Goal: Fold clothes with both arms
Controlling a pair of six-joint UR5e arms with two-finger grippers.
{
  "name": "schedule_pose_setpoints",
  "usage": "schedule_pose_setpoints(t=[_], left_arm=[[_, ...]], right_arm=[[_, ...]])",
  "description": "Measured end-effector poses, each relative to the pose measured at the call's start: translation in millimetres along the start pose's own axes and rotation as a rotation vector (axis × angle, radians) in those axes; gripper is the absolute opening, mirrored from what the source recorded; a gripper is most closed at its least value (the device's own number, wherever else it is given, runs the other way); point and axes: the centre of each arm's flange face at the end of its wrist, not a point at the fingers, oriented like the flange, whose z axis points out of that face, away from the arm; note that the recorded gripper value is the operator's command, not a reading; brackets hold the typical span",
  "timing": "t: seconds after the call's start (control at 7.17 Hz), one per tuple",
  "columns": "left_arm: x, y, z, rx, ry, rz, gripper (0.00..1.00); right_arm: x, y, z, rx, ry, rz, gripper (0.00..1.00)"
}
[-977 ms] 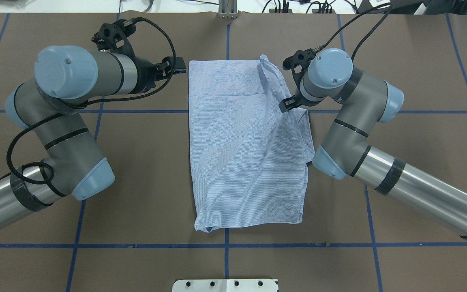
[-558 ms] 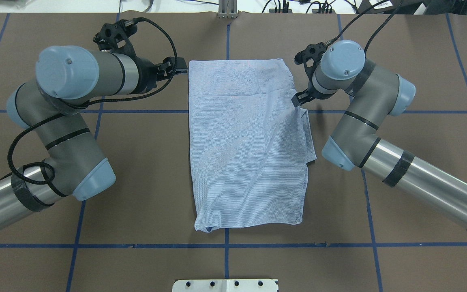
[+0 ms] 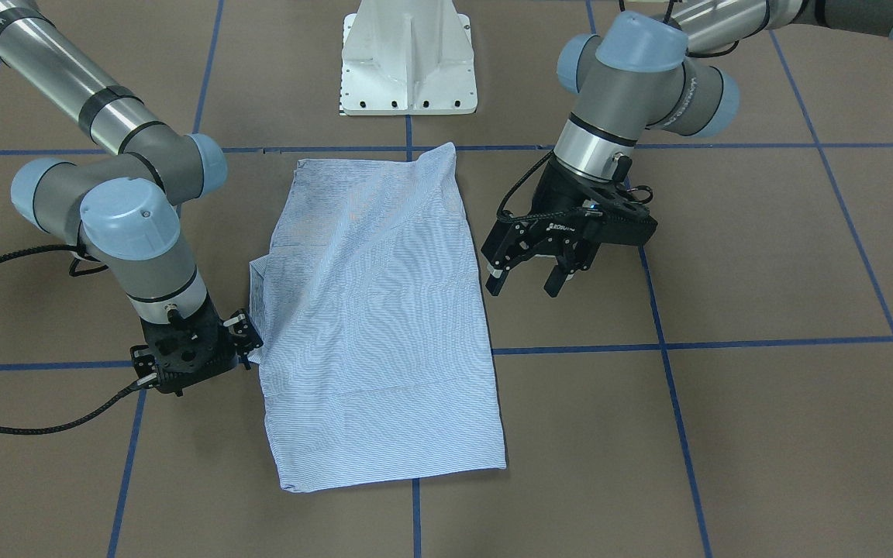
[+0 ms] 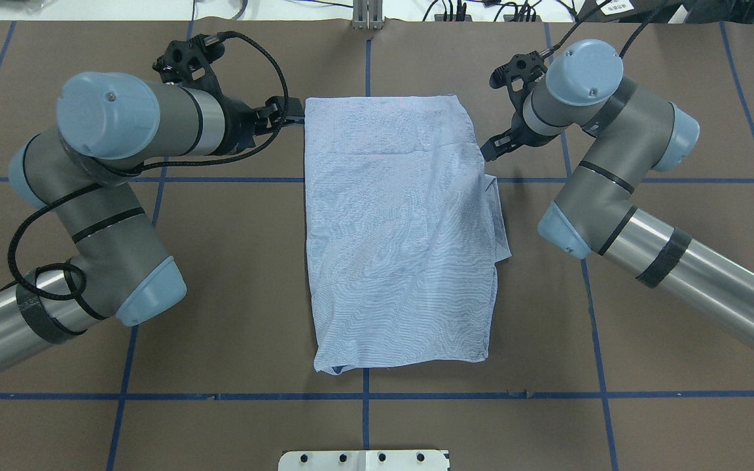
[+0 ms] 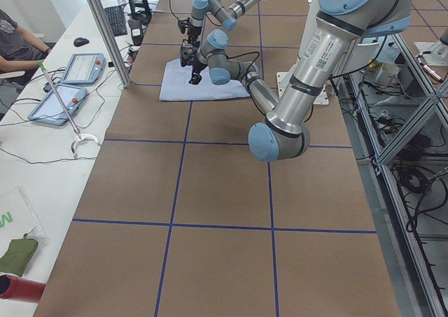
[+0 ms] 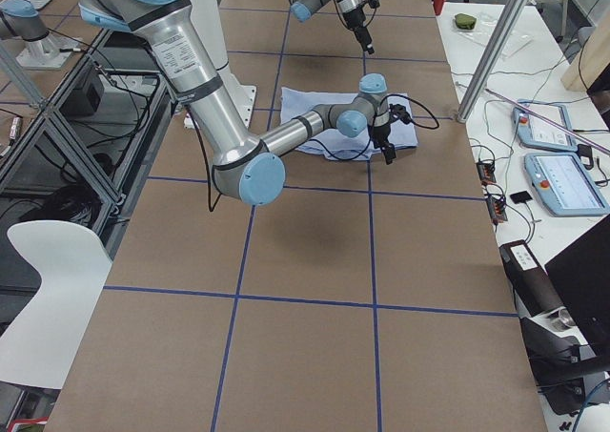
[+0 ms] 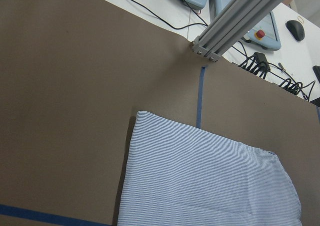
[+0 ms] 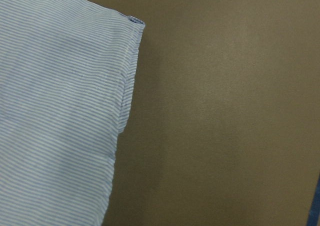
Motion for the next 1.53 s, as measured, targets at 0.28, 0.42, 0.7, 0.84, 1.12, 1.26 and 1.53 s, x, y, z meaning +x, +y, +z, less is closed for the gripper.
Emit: schedule_pose_setpoints(t=[0.28, 0.42, 0.7, 0.84, 1.12, 1.26, 1.53], left_arm=[[19, 68, -16, -0.157, -0.028, -0.005, 1.00], [23, 102, -21, -0.213, -0.040, -0.036, 1.00], [13, 163, -31, -0.286, -0.060, -0.104, 1.00], [9, 194, -30, -0.299, -0.077, -0.149, 1.00], [2, 245, -22, -0.339, -0.118, -0.206, 1.00], [-4, 265, -13, -0.358, -0.146, -0.210, 0.99], [-15, 289, 7, -0.375, -0.197, -0.207, 0.91]], right_arm=[[-2, 29, -35, -0.019, -0.111, 0.076, 1.00], [0, 50, -54, -0.026, -0.148, 0.149, 1.00], [-1, 101, -88, -0.042, -0.199, 0.323, 1.00], [-4, 118, -97, -0.052, -0.213, 0.366, 1.00], [-9, 130, -102, -0.061, -0.222, 0.403, 1.00], [-9, 131, -102, -0.061, -0.222, 0.408, 1.00], [-10, 131, -103, -0.060, -0.223, 0.411, 1.00]])
